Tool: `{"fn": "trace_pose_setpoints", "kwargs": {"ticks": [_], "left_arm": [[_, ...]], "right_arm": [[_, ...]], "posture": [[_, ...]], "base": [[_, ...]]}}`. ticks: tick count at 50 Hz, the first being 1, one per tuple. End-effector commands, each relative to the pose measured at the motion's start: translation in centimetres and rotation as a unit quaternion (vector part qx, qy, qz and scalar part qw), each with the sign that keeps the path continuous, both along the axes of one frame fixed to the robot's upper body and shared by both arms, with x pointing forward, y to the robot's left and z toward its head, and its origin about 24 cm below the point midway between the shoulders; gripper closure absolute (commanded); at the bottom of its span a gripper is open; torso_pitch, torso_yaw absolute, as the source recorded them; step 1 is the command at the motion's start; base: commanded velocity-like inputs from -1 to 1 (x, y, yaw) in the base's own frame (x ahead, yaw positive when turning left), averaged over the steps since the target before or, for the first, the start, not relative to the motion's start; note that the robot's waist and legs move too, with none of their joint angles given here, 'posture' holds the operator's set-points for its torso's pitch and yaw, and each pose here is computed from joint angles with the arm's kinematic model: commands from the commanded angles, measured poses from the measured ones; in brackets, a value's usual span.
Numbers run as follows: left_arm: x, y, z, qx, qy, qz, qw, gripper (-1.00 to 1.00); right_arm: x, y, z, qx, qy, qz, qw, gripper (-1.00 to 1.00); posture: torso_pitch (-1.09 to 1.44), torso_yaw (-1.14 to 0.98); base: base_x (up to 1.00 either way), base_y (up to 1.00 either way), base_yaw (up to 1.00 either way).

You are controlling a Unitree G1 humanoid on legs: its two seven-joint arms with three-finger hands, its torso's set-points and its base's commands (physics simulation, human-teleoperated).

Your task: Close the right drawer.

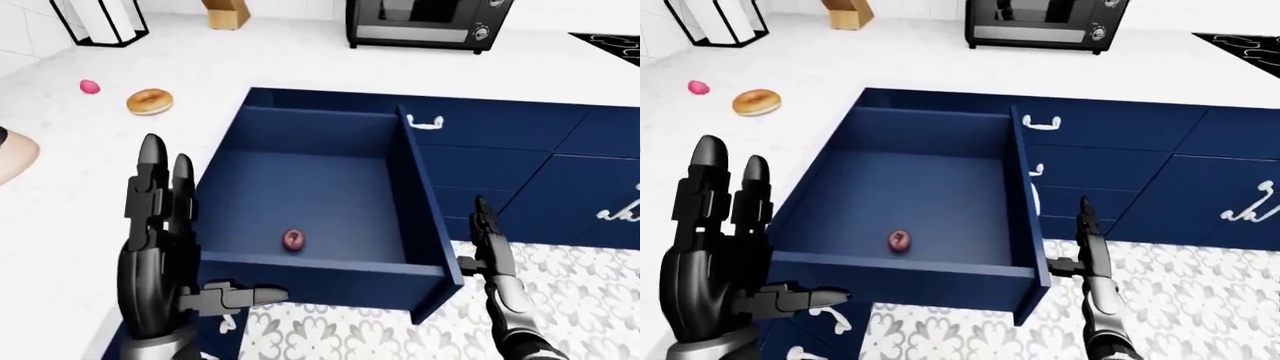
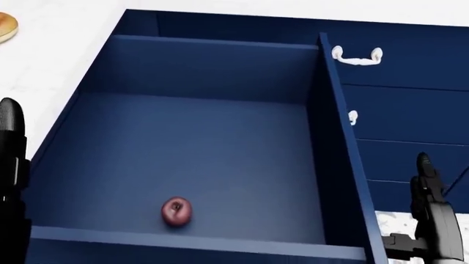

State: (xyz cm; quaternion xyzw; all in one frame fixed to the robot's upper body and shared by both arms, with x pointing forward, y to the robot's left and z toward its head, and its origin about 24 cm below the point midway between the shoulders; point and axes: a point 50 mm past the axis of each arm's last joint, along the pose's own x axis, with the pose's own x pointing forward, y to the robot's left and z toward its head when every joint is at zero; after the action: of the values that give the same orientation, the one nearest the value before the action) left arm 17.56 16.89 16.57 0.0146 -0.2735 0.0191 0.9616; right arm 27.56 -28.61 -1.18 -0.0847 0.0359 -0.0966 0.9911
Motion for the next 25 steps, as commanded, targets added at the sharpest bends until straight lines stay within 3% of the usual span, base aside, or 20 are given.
{"fn": "trace_pose_setpoints", "kwargs": {"ticks": [1, 25], "left_arm": [[-0.5, -0.1, 1.0, 0.004, -0.035, -0.003, 0.9994, -1.0], [-0.5, -0.2, 1.1, 0.004, -0.034, -0.003, 0.9994, -1.0]], "right_arm": [[1.1, 0.8, 1.3, -0.018, -0.031, 0.038, 0.9986, -1.0], [4.5, 4.0, 3.6, -0.034, -0.047, 0.1, 0.9933, -1.0]], "posture": [[0.0, 0.0], [0.0, 0.0]], "base": [[0.0, 0.0, 0.0], [0.0, 0.0, 0.0]]}}
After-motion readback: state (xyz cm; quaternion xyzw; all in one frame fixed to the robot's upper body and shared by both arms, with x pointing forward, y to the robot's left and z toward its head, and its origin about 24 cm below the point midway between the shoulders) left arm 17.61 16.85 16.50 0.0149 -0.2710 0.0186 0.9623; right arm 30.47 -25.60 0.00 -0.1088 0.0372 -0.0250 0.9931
